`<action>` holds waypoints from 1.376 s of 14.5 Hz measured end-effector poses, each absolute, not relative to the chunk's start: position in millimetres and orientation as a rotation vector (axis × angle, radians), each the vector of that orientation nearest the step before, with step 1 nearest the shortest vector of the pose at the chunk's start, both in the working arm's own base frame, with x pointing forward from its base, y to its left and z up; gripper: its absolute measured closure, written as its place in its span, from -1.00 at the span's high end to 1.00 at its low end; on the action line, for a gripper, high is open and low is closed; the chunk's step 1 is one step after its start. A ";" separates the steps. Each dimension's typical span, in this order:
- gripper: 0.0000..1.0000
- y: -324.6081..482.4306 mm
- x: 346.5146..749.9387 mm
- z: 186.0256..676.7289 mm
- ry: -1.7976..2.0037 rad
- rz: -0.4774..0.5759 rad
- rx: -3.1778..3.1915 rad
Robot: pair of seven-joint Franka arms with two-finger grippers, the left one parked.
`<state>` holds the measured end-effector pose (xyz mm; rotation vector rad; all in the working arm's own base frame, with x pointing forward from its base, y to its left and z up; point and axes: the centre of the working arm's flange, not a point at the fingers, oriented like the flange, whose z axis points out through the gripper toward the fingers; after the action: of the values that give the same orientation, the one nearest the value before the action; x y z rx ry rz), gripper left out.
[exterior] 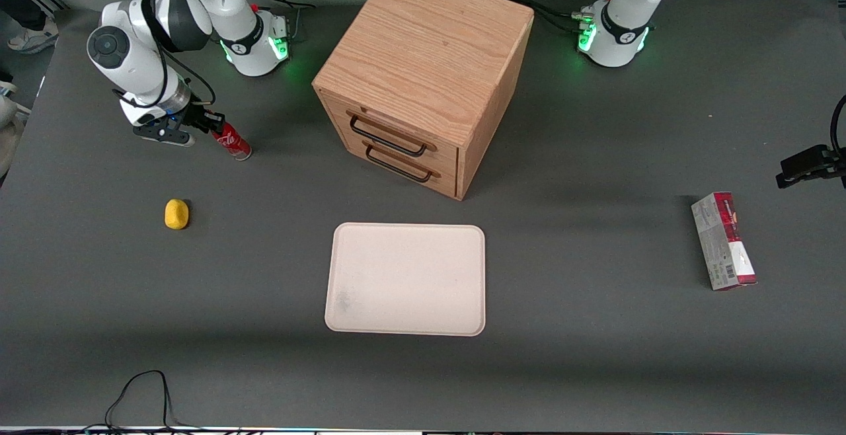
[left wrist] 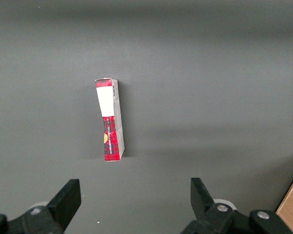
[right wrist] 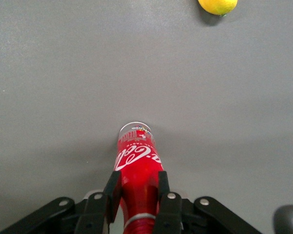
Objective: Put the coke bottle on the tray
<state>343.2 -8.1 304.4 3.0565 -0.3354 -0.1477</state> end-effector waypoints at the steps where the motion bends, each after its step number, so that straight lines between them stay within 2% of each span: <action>1: -0.34 -8.0 343.5 304.6 -0.338 -0.144 3.057; 7: -0.34 -8.3 346.1 304.5 -0.340 -0.145 3.054; 9: -0.08 -7.7 347.8 303.9 -0.337 -0.146 3.052; 13: 0.68 4.2 369.4 329.3 -0.287 -0.049 3.049; 14: 0.91 4.6 377.4 341.3 -0.284 -0.032 3.046; 15: 1.00 3.3 386.5 357.2 -0.279 -0.030 3.038; 17: 1.00 -2.3 407.2 403.4 -0.263 -0.032 3.023; 20: 1.00 -10.2 433.3 512.4 -0.254 -0.018 3.079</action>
<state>433.3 -10.2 512.4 3.0795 -0.2539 -0.0175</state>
